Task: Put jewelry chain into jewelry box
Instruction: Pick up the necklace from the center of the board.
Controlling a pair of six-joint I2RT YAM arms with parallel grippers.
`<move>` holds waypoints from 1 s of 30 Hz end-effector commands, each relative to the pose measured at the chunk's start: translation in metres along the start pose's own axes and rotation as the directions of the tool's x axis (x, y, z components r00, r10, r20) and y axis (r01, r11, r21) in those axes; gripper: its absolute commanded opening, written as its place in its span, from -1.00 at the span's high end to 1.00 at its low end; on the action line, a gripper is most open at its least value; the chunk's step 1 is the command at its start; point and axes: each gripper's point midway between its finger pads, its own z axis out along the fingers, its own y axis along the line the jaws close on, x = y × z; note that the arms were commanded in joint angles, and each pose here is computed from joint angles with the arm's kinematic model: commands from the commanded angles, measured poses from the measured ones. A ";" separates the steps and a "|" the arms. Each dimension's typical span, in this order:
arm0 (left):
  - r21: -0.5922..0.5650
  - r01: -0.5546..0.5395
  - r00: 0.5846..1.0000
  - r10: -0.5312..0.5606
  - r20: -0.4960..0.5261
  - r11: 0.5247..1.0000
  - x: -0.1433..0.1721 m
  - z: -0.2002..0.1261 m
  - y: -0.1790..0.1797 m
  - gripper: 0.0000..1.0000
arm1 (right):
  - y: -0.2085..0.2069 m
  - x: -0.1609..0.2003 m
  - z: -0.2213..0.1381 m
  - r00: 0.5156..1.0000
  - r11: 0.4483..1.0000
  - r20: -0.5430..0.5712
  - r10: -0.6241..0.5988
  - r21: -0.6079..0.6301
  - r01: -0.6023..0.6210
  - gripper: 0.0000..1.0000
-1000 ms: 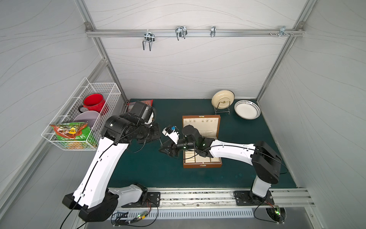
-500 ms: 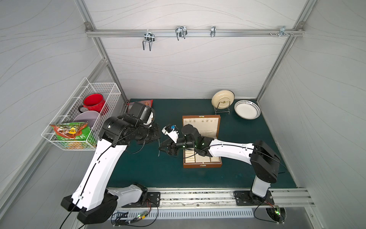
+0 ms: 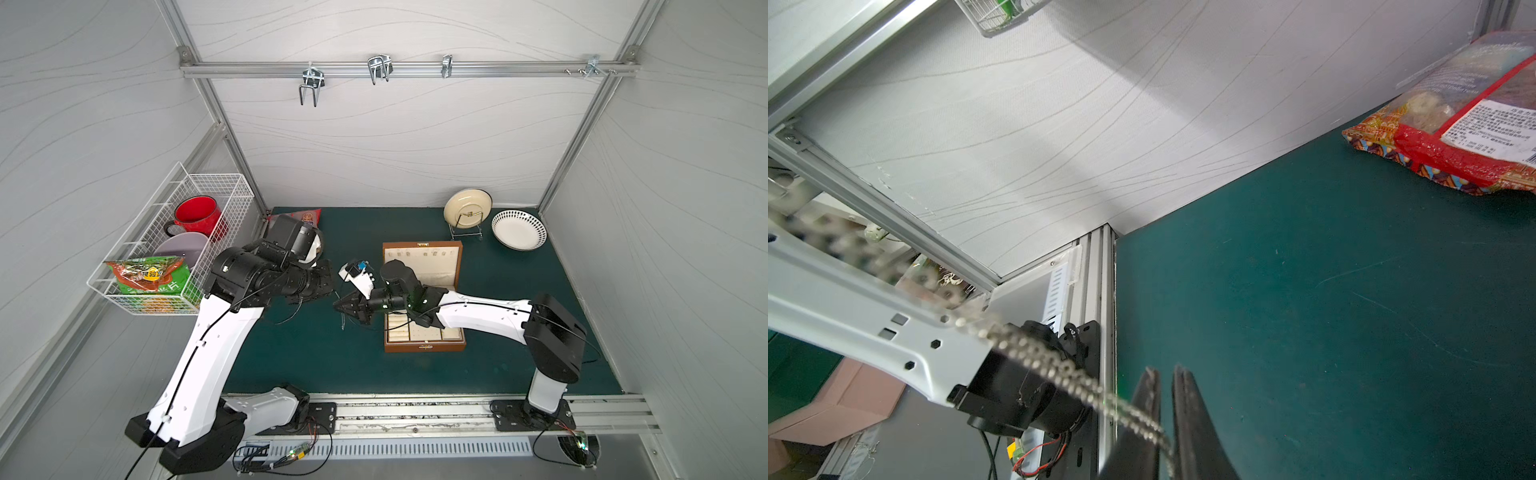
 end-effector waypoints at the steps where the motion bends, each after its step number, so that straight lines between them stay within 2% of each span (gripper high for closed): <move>1: 0.021 -0.005 0.999 0.004 0.033 1.000 -0.002 -0.005 -0.002 0.75 | 0.004 -0.010 -0.002 0.999 1.000 0.028 -0.019 -0.004 0.019 0.84; 3: 0.013 -0.003 0.999 0.003 0.036 1.000 -0.001 -0.003 0.001 0.75 | 0.006 -0.010 -0.006 0.999 1.000 0.026 -0.022 -0.001 0.022 1.00; 11: 0.019 0.012 0.999 -0.013 0.051 1.000 0.001 0.014 0.009 0.74 | 0.016 -0.007 -0.026 0.999 0.999 -0.022 -0.029 0.015 0.030 1.00; 21: 0.227 0.054 0.994 -0.073 0.077 0.972 -0.003 0.046 -0.015 0.63 | 0.021 0.014 -0.073 0.990 0.996 -0.138 0.006 0.092 0.007 1.00; 22: 0.248 0.060 0.994 -0.080 0.074 0.967 -0.003 0.050 -0.017 0.59 | 0.022 0.017 -0.079 0.988 0.995 -0.153 0.010 0.102 0.006 1.00; 24: 0.312 0.066 0.993 -0.093 0.074 0.948 -0.004 0.058 -0.027 0.35 | 0.025 0.018 -0.092 0.986 0.992 -0.169 0.010 0.122 0.010 1.00; 26: 0.380 0.073 0.993 -0.104 0.063 0.922 -0.003 0.065 -0.036 -0.05 | 0.027 0.021 -0.107 0.981 0.990 -0.194 0.021 0.143 0.007 1.00; 27: 0.408 0.074 0.992 -0.109 0.062 0.910 -0.003 0.069 -0.040 -0.15 | 0.028 0.021 -0.114 0.980 0.988 -0.197 0.022 0.152 0.009 1.00; 28: 0.436 0.074 0.992 -0.110 0.057 0.897 -0.003 0.071 -0.044 -0.24 | 0.029 0.022 -0.122 0.978 0.987 -0.208 0.029 0.163 0.006 1.00; 30: 0.478 0.065 0.993 -0.104 0.056 0.876 -0.004 0.075 -0.051 -0.26 | 0.029 0.024 -0.139 0.973 0.982 -0.229 0.043 0.191 0.002 1.00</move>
